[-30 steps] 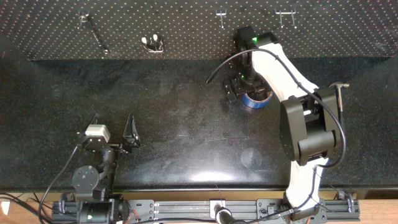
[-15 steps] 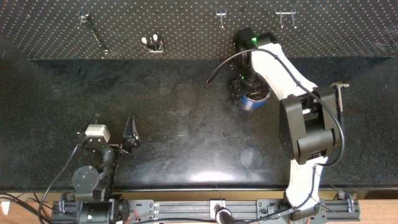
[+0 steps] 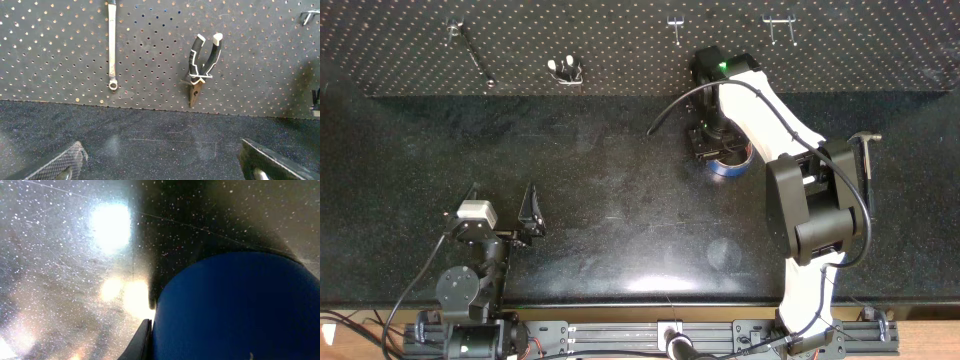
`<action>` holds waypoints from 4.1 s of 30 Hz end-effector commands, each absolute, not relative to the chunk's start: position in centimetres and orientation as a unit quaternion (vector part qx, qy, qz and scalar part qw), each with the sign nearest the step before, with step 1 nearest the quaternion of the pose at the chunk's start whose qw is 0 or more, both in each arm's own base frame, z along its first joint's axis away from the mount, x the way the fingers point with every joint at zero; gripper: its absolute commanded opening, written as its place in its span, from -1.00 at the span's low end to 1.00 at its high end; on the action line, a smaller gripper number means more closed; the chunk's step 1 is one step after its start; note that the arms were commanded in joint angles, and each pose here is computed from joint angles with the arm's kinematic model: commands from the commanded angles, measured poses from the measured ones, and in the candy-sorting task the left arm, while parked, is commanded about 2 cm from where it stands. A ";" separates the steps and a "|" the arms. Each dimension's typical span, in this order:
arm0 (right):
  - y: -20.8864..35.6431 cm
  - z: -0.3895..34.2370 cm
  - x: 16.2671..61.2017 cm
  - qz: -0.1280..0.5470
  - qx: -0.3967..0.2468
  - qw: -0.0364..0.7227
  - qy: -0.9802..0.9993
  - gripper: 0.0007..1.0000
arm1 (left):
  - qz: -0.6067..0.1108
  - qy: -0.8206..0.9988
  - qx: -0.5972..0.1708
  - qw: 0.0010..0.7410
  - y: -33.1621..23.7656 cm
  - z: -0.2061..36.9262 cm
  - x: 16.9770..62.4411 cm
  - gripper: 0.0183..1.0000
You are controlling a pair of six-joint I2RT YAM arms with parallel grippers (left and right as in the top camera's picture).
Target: Place Tools Onto Pegboard
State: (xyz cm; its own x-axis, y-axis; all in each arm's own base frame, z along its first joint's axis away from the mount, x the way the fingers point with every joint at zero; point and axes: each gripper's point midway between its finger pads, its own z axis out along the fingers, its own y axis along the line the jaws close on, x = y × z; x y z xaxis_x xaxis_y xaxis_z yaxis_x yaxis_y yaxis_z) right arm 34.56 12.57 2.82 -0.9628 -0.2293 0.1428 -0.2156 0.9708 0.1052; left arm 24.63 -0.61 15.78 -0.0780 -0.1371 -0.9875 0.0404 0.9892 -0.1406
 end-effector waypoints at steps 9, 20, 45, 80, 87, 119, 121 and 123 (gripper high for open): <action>13.8 10.2 38.4 -0.082 0.011 -0.206 -0.975 -0.85 | -0.060 0.731 -0.041 0.678 -0.3 15.7 24.6 0.99; 12.8 19.4 36.1 -0.112 -0.078 -0.428 -0.893 -0.85 | -0.060 0.731 -0.041 0.678 -0.3 15.7 24.6 0.99; 20.9 29.4 37.4 -0.134 0.053 -0.586 -0.797 -0.85 | -0.060 0.731 -0.041 0.678 -0.3 15.7 24.6 0.99; 24.3 29.9 42.2 -0.182 0.008 -0.519 -0.835 -0.86 | -0.060 0.731 -0.041 0.678 -0.3 15.7 24.6 0.99; 22.2 28.2 44.0 -0.131 -0.019 -0.512 -0.849 -0.85 | -0.060 0.731 -0.041 0.678 -0.3 15.7 24.6 0.99; 21.9 27.0 47.7 -0.108 -0.033 -0.534 -0.838 -0.86 | -0.060 0.731 -0.041 0.678 -0.3 15.7 24.6 0.99; 21.8 27.1 47.9 -0.109 -0.035 -0.537 -0.836 -0.86 | -0.060 0.731 -0.041 0.678 -0.3 15.7 24.6 0.99; 21.8 27.3 48.0 -0.111 -0.036 -0.540 -0.833 -0.85 | -0.060 0.731 -0.041 0.678 -0.3 15.7 24.6 0.99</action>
